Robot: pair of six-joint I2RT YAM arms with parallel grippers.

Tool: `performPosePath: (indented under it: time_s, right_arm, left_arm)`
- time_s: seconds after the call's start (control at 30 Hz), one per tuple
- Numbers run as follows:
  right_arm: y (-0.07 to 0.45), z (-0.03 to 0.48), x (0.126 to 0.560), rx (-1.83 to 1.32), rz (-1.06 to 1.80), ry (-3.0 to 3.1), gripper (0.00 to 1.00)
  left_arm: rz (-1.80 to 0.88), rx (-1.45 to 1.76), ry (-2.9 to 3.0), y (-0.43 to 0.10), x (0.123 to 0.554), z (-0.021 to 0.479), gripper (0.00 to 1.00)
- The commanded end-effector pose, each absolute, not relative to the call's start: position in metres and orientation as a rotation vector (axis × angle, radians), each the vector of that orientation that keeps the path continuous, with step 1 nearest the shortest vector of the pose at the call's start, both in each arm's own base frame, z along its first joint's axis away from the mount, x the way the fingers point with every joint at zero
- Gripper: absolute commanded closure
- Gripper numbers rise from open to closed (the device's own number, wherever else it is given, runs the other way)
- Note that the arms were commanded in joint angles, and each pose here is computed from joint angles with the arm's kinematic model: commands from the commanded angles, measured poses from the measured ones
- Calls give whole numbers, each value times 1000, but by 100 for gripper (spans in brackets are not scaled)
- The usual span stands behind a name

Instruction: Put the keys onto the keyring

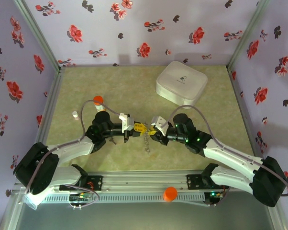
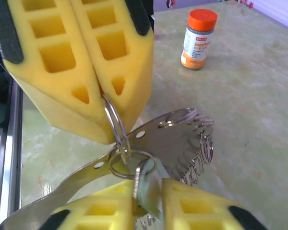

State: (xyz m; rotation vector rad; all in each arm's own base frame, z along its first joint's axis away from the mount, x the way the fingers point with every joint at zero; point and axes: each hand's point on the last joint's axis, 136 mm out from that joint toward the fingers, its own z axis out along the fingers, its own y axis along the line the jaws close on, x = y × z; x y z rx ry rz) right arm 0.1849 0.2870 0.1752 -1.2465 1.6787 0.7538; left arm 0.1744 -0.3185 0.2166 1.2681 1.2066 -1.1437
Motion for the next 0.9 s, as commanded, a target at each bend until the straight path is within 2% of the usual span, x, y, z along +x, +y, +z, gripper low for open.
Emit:
performPosePath:
  time_s: [0.0, 0.23, 0.7, 0.87]
  right_arm:
    - [286, 181, 185, -1275, 719, 1658, 87]
    - [286, 193, 183, -1310, 702, 1627, 100]
    - [285, 222, 185, -1315, 668, 1580, 100]
    - [284, 211, 185, -1351, 655, 1631, 100]
  left_arm:
    - [-1126, 1245, 1154, -317, 178, 230, 100]
    - [-1121, 1249, 1156, -317, 177, 229, 100]
    - [-1114, 1258, 1157, -317, 177, 229, 100]
    - [-1115, 1257, 1155, -316, 177, 229, 100]
